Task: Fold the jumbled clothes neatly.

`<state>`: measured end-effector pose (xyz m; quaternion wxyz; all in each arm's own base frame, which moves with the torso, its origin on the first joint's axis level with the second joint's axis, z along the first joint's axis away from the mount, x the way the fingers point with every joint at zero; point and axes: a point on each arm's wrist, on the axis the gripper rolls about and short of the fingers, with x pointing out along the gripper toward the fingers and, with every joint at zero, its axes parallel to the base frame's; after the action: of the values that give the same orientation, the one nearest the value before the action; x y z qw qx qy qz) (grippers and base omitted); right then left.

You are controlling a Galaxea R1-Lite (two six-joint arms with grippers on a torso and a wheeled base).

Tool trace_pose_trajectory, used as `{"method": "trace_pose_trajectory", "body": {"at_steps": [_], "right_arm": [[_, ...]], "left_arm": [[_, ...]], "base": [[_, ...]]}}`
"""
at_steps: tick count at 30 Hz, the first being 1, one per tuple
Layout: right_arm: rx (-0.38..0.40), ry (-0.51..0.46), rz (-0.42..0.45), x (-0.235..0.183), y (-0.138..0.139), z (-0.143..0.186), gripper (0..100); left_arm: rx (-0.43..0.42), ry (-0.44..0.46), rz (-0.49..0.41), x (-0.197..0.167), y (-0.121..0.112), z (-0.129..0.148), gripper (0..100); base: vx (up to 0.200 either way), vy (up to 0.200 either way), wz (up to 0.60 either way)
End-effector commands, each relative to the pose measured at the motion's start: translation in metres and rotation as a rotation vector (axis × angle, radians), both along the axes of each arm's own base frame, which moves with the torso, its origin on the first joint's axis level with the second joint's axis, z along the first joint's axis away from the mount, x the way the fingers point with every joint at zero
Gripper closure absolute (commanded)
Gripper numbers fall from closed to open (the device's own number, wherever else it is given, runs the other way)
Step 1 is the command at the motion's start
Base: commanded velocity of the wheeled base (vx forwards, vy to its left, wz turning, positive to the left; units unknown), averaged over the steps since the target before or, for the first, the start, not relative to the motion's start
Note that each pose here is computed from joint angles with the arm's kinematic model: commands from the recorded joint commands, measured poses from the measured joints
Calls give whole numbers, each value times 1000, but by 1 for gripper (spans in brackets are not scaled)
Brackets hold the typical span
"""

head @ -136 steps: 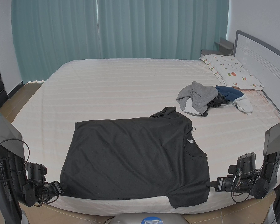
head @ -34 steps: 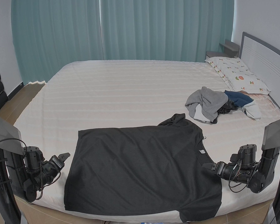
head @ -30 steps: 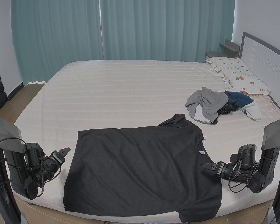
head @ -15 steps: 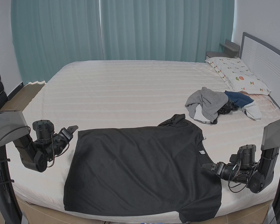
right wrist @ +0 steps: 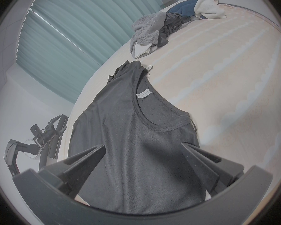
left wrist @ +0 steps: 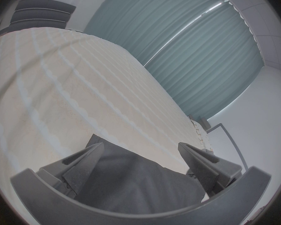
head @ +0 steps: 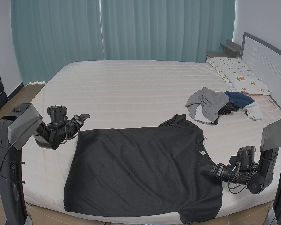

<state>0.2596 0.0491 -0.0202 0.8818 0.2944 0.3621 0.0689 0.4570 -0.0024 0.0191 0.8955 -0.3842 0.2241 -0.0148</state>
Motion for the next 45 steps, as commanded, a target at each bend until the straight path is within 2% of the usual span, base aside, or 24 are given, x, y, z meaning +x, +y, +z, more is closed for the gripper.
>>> {"method": "trace_pose_trajectory", "body": {"at_steps": [1, 12, 17, 36, 37, 44, 45], "right_arm": [[-1, 6, 1, 1, 0, -3, 0], [-1, 3, 1, 2, 1, -3, 0], [0, 4, 2, 2, 1, -3, 0], [0, 4, 4, 2, 1, -2, 0], [0, 4, 4, 2, 1, -2, 0], [-1, 3, 3, 2, 1, -2, 0], [-1, 2, 3, 2, 1, -2, 0]], "left_arm": [[32, 49, -10, 16, -1, -38, 0], [61, 5, 30, 18, 2, -34, 0], [86, 11, 86, 17, 5, -35, 0], [130, 57, 60, 13, 2, -54, 0], [130, 56, 59, 14, 1, -55, 100], [130, 34, 71, 18, 4, -51, 100], [137, 20, 96, 23, 7, -50, 100]], "base": [[0, 0, 0], [0, 0, 0], [0, 0, 0], [0, 0, 0], [0, 0, 0], [0, 0, 0], [0, 0, 0]]}}
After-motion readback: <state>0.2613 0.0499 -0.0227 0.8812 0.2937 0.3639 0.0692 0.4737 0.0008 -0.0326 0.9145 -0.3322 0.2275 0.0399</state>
